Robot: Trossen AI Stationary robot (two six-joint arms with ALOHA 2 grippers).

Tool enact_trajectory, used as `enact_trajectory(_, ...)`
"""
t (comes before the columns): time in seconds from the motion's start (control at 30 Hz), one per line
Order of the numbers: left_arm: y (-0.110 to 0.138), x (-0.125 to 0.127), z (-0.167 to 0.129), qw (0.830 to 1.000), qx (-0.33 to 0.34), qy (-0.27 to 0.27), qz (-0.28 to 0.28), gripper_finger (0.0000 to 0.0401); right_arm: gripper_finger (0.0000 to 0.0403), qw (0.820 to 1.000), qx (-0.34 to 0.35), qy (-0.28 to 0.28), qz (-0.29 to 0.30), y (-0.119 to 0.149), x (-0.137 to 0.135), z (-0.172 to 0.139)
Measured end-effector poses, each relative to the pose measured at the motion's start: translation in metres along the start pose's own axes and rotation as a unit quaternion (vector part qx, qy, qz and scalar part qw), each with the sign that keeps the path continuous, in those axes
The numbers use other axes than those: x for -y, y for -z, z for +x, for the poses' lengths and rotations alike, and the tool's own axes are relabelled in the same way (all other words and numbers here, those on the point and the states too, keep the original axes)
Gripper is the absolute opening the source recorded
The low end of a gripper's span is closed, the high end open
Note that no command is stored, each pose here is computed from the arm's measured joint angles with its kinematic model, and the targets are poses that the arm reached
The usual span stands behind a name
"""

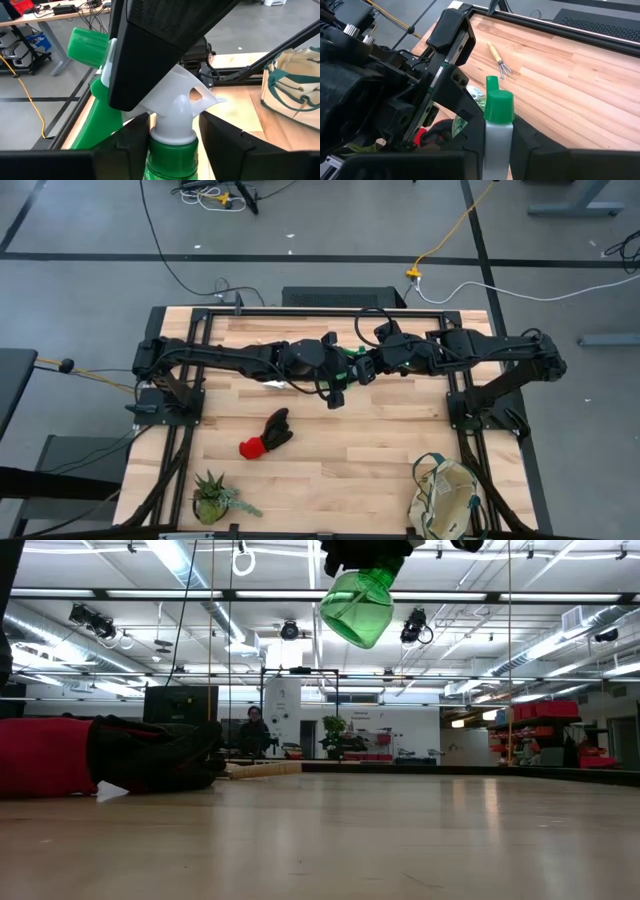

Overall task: Pick & Place Garden tools in Gardening bag
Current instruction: Put the green spray bottle into the gardening bag

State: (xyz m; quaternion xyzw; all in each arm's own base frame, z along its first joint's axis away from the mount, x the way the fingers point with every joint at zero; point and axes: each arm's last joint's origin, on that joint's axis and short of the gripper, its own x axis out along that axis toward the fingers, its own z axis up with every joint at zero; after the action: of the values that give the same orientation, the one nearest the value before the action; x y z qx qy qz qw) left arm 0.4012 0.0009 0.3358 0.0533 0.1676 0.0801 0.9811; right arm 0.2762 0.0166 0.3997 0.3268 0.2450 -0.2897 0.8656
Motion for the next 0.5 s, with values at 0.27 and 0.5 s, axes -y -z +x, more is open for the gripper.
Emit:
enact_trajectory(0.27,0.000,0.003,-0.002,1.000,-0.004,-0.027,-0.002,0.0241,0.0055,1.000,0.003,0.003,-0.002,0.000,0.000,0.000)
enact_trajectory(0.5,0.003,0.012,-0.004,0.999,-0.024,-0.027,0.010,0.0250,0.0055,1.000,0.000,0.002,-0.001,-0.001,0.002,-0.001)
